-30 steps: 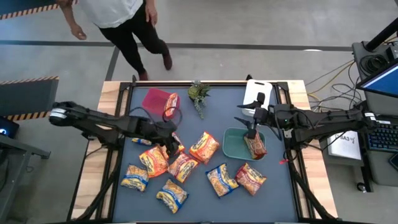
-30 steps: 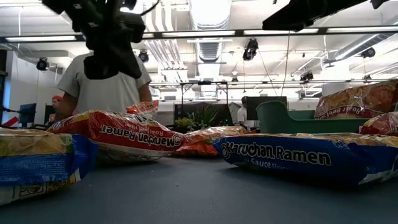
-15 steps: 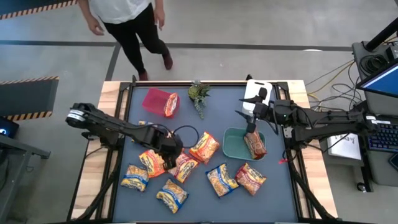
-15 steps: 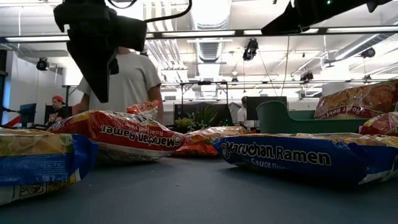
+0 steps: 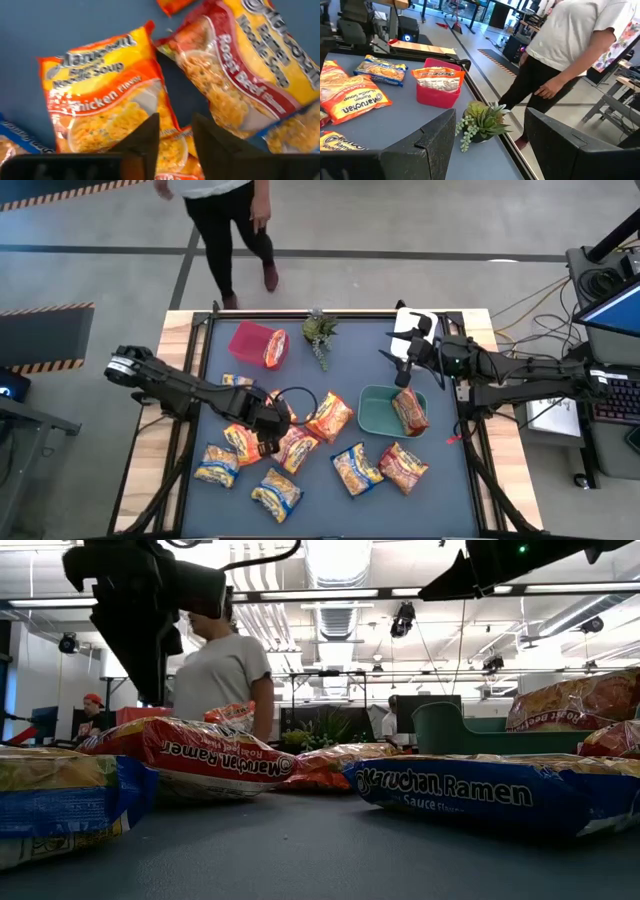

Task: Sort Maruchan noodles
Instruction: Put the orange noodle pack into the red bin

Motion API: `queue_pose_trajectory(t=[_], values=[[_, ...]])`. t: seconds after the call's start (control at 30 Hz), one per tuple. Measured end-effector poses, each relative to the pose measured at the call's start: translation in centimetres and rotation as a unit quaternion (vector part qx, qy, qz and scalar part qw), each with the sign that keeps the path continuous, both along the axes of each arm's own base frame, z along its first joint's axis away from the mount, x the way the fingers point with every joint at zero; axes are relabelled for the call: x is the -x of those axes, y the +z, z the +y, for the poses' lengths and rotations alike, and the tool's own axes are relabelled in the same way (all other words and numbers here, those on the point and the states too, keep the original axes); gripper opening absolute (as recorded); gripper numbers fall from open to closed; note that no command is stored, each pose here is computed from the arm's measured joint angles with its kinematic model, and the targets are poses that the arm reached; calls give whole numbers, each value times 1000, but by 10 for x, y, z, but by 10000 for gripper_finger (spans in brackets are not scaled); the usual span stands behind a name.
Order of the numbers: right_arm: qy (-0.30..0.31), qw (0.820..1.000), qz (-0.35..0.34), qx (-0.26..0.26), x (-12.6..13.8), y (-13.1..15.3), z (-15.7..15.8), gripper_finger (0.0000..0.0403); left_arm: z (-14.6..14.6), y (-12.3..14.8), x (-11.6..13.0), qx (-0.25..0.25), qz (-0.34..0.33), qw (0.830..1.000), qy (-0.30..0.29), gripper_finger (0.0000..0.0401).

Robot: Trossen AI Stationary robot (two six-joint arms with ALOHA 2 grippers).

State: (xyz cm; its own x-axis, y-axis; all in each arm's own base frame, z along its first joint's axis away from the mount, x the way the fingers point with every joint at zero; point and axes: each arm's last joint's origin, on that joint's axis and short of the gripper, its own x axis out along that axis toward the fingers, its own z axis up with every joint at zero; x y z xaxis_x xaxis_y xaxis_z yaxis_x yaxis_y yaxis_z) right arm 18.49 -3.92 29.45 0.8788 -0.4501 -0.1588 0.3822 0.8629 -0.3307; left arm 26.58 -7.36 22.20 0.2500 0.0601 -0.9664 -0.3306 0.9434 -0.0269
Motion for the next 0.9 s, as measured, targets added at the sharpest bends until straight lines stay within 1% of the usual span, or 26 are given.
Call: queue_pose_trajectory(t=[0.17,0.3,0.5,0.77,0.9], values=[[-1,1000,1,-1,0,-1,-1,224,-5,-2,3,-51,-15,999,11,179],[-1,1000,2,-2,0,-2,-1,224,-11,-7,1,-81,-18,997,4,212],[-3,1000,2,-2,0,-2,-1,224,-16,-27,-10,-93,-3,996,1,218],[6,1000,0,-7,0,-2,-1,224,-19,-62,-17,-121,59,991,-6,217],[6,1000,0,-8,0,-2,-1,224,-19,-69,-20,-137,68,988,-7,217]])
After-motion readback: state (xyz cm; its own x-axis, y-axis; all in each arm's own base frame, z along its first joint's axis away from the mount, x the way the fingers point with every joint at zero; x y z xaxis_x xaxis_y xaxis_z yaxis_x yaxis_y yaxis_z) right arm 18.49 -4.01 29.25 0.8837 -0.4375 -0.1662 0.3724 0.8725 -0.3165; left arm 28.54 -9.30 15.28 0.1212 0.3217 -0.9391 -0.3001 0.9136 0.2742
